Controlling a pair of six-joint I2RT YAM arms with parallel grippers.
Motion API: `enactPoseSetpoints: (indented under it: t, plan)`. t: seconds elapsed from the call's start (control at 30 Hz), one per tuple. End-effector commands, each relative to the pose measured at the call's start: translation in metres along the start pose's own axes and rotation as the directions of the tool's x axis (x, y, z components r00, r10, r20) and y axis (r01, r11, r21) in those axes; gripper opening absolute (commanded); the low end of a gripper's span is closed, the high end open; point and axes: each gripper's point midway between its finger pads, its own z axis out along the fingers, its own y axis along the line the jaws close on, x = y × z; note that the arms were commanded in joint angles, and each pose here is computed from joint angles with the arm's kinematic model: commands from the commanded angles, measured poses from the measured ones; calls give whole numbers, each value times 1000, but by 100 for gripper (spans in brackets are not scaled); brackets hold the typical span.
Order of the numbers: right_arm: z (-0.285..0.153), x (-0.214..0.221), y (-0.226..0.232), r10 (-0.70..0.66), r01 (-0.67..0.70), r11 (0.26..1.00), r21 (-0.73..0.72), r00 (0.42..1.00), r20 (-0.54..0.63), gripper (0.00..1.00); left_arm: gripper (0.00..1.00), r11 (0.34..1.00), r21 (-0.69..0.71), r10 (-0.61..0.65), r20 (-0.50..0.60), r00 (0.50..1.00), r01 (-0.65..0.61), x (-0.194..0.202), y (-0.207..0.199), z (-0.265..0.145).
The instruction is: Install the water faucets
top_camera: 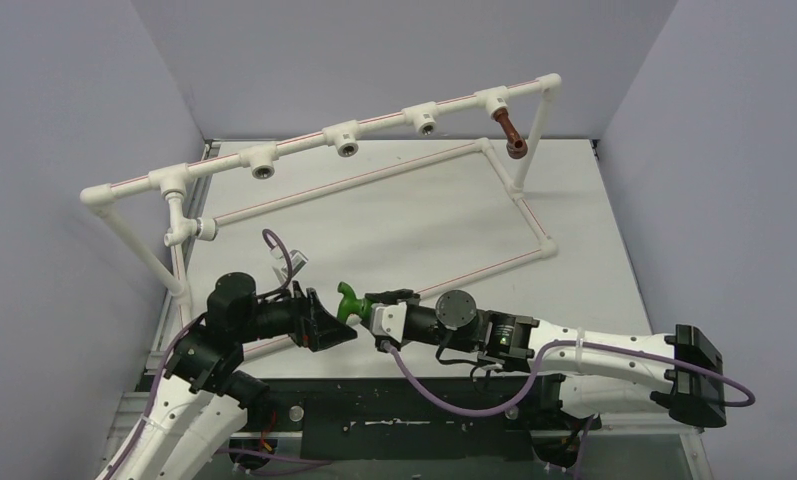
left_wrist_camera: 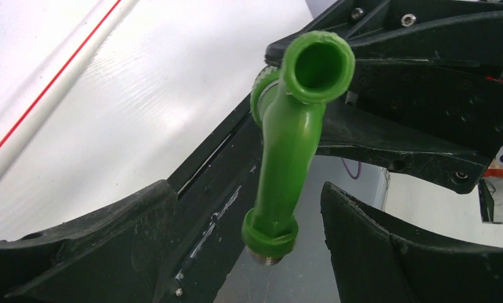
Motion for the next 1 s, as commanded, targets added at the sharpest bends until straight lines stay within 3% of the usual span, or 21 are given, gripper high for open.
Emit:
enactPoseSetpoints:
  t: [0.0,0.13,0.37,0.43,0.5,0.6,0.83,0.97]
  plan:
    - [6,-45,-33,93,-111,987,113,984,151,0,80,988,142,46,68,997,-56,-17,-31,-2]
    - [8,-40,-34,133,-154,980,130,979,152,0,70,986,159,43,69,997,-53,-15,-32,-2]
    - [5,-31,-34,177,-199,968,150,973,148,0,43,984,172,41,57,998,-50,-12,-32,-1]
    - [4,-29,-33,181,-202,968,150,973,144,0,28,982,179,45,58,997,-55,-12,-34,-2]
    - [3,-25,-31,184,-203,968,146,973,137,1,0,981,185,46,65,997,-58,-14,-35,-2]
    - [0,-21,-28,192,-211,967,142,971,139,13,0,978,200,48,67,997,-61,-14,-39,-3]
    - [-10,-21,-23,196,-218,969,118,965,174,61,0,977,206,43,63,997,-55,-13,-41,-4]
    - [-21,-17,-23,179,-194,977,83,970,162,72,0,976,211,37,45,998,-45,-9,-39,-4]
